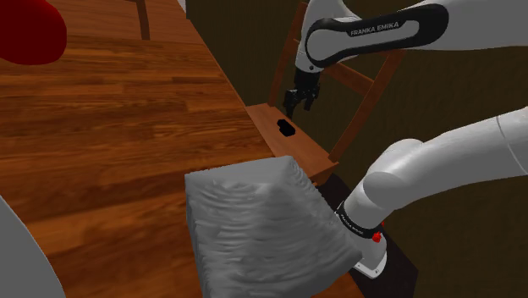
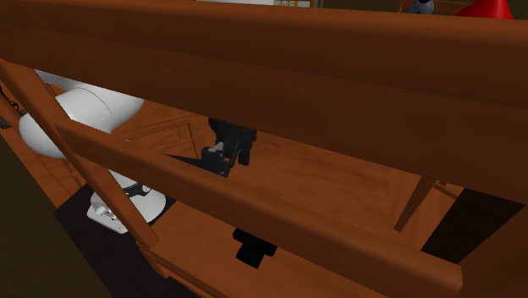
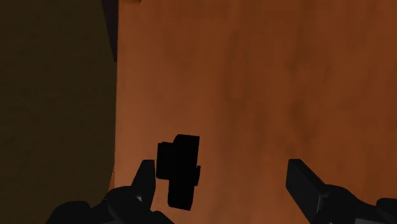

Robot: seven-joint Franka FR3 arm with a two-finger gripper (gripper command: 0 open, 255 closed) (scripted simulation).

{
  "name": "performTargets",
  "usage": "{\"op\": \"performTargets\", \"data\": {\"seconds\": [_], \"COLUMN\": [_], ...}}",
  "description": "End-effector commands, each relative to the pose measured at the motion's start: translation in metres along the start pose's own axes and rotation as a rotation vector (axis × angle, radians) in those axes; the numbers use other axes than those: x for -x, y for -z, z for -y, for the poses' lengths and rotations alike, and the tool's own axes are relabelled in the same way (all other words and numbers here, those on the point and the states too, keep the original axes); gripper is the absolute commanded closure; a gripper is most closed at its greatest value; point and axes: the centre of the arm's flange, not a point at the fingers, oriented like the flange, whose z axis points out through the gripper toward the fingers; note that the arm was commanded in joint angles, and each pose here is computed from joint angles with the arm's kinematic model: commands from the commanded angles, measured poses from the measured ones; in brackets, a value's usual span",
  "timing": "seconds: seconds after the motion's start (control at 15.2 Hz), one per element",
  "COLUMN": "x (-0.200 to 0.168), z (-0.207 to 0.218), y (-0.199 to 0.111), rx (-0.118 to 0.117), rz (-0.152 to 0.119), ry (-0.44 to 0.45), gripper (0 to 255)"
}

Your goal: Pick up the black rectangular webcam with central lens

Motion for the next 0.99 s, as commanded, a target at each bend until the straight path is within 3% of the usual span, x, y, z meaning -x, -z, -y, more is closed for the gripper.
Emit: {"op": "performTargets", "data": {"seconds": [0.0, 0.46, 0.92], "x": [-0.013, -0.054, -0.056], "z": [-0.013, -0.051, -0.049], "y": [-0.019, -0.087, -0.124], "rx": [-0.015, -0.065, -0.065], "rz": [-0.013, -0.044, -0.044], "ry": [-0.025, -0.104, -0.104], "gripper": [0, 0, 0]}}
